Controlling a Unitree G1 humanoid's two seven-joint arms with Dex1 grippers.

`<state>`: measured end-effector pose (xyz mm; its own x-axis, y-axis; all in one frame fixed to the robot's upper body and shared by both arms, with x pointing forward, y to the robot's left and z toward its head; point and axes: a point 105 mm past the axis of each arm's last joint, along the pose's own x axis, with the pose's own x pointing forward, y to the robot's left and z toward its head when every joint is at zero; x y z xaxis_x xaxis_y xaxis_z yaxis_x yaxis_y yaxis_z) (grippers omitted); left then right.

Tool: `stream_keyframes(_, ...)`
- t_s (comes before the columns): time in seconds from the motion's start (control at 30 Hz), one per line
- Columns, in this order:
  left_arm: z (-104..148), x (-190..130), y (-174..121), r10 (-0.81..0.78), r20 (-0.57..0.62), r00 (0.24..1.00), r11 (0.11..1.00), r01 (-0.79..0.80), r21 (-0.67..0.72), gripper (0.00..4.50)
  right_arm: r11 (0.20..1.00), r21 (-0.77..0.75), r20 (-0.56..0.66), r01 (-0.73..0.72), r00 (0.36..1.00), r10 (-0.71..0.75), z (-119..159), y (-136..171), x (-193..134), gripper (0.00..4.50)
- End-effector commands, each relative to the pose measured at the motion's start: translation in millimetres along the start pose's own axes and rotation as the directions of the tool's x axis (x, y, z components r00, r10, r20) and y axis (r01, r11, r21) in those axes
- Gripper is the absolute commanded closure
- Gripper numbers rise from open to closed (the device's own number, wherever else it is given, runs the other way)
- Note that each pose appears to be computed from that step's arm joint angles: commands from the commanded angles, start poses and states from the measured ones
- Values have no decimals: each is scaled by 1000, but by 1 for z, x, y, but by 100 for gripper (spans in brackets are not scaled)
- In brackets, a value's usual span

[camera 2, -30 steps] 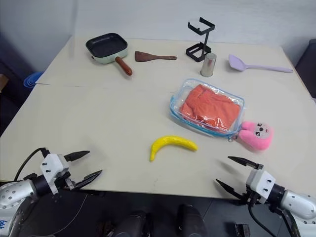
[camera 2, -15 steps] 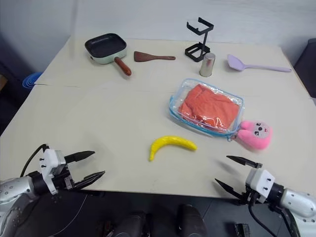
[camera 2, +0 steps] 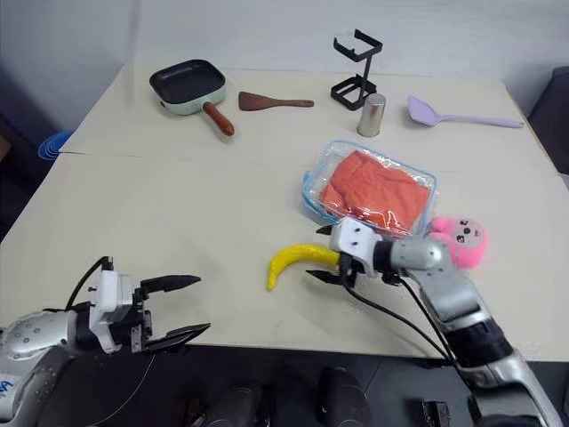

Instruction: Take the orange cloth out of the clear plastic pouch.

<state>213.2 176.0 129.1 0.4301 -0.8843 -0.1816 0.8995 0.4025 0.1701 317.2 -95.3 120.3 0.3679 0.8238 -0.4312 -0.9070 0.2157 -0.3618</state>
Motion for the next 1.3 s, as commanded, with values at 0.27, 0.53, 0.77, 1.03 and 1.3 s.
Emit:
stream_keyframes(0.27, 3, 7, -2, 5, 33, 999, 1000, -6, 23, 0, 993, 116, 76, 27, 996, -36, 3, -4, -22, 357)
stream_keyframes(0.53, 62, 43, 2, -49, 287, 957, 991, 83, -108, 0, 712, 485, 197, 508, 729, -655, 7, -62, -196, 373)
stream_keyframes(0.77, 67, 69, -7, -168, 272, 947, 983, 182, -27, 0, 247, 273, -292, 930, 324, -900, -81, -92, -329, 373)
stream_keyframes(1.03, 47, 92, 25, -172, 126, 977, 969, 145, 202, 0, 92, 264, -514, 960, 221, -829, -153, -87, -336, 237)
stream_keyframes(1.3, 44, 120, 82, -140, 6, 990, 920, 128, 370, 0, 224, 391, -308, 893, 356, -882, -126, -65, -341, 4)
